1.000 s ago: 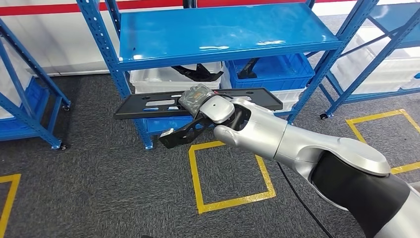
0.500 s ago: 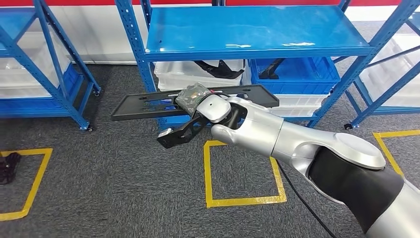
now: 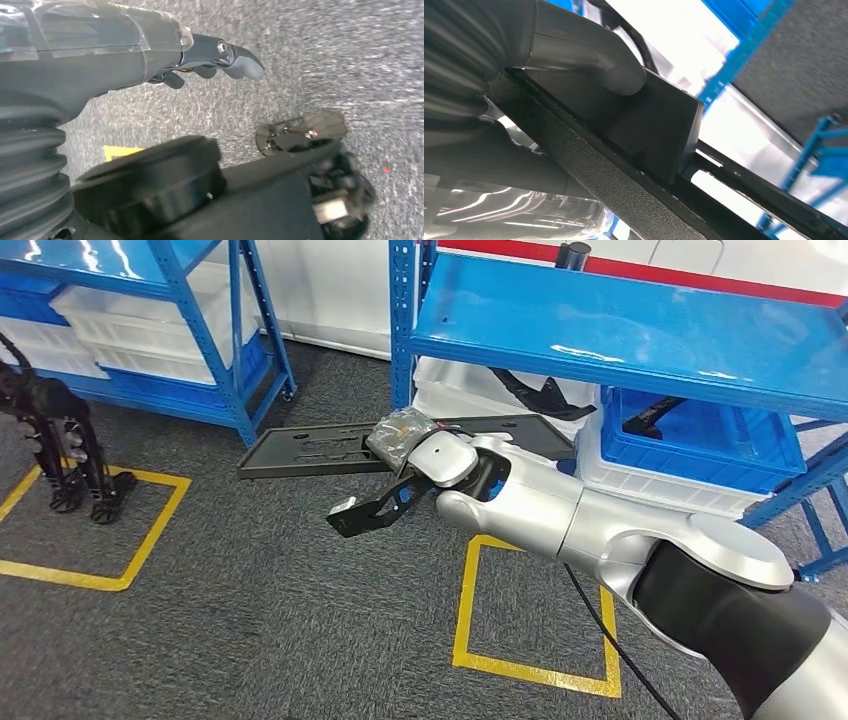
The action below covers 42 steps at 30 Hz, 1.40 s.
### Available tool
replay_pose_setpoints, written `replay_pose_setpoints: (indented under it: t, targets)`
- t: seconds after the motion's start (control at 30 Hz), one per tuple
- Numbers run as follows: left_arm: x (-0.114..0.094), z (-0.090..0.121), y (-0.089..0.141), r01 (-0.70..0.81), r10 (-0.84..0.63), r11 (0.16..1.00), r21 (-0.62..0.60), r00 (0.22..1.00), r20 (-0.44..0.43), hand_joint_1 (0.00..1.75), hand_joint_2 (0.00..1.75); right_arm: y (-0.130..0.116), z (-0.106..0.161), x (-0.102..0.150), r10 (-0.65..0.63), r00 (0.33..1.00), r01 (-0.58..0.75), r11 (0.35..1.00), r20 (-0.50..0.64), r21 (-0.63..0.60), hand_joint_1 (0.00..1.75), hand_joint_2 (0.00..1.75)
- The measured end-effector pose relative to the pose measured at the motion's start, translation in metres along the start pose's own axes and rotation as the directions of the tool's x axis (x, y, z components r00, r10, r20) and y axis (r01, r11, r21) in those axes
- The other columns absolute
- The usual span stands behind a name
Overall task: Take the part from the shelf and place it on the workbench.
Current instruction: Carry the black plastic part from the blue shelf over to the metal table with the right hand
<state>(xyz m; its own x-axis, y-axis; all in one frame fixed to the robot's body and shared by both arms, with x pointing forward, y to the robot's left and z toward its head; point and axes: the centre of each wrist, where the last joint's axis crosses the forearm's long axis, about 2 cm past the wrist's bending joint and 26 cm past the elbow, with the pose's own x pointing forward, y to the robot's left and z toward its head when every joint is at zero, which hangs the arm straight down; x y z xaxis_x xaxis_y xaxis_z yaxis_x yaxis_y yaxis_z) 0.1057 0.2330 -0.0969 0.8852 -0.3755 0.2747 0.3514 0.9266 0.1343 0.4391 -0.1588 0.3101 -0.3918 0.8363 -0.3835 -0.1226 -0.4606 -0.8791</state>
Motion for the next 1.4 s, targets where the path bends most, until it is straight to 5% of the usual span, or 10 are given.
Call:
replay_pose_setpoints:
  t: [1.4]
  targets:
    - [0.002,0.0,-0.002,0.004,-0.004,1.0,0.002,1.0,0.001,0.0,1.75,-0.018,0.001,-0.01,-0.231,0.973,0.231,0.973,0.004,-0.01,1.75,1.75]
